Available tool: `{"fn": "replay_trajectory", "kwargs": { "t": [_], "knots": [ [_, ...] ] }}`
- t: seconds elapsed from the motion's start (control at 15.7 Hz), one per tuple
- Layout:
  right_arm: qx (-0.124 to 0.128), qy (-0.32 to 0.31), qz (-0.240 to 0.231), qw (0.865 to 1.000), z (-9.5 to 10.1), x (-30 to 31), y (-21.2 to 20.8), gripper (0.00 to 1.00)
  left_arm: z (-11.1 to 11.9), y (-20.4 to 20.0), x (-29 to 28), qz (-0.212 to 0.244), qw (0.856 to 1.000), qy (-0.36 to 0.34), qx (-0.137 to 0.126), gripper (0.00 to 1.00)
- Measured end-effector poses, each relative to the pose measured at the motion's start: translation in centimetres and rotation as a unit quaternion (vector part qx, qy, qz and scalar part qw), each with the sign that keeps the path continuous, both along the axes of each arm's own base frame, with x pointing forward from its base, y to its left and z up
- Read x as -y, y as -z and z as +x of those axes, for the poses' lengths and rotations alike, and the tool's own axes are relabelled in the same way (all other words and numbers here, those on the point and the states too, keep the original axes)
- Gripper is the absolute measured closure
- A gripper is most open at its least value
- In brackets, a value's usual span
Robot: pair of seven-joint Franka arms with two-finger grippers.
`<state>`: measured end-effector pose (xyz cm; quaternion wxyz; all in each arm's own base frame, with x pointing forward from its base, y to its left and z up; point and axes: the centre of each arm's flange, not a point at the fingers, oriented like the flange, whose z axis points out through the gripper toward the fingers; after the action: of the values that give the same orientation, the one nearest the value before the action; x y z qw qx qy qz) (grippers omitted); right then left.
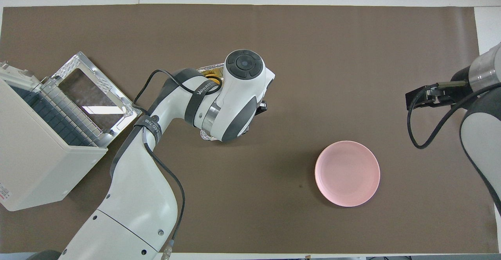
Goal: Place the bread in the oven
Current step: 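Lift the foil tray with the left gripper toward the oven opening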
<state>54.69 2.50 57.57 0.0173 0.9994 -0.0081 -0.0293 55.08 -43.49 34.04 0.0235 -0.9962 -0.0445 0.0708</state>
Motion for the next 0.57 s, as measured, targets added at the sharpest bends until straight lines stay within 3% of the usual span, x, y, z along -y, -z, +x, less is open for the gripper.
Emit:
{"fn": "replay_trajectory", "kwargs": {
  "t": [0.32,0.57],
  "knots": [
    [0.000,0.000,0.000,1.000,0.0,0.0,0.0,0.00,3.3,-5.5,-4.0,0.019,0.996,-0.080,0.022,0.98],
    [0.000,0.000,0.000,1.000,0.0,0.0,0.0,0.00,5.6,-9.9,-10.3,0.040,0.988,-0.144,0.036,0.98]
  ]
}}
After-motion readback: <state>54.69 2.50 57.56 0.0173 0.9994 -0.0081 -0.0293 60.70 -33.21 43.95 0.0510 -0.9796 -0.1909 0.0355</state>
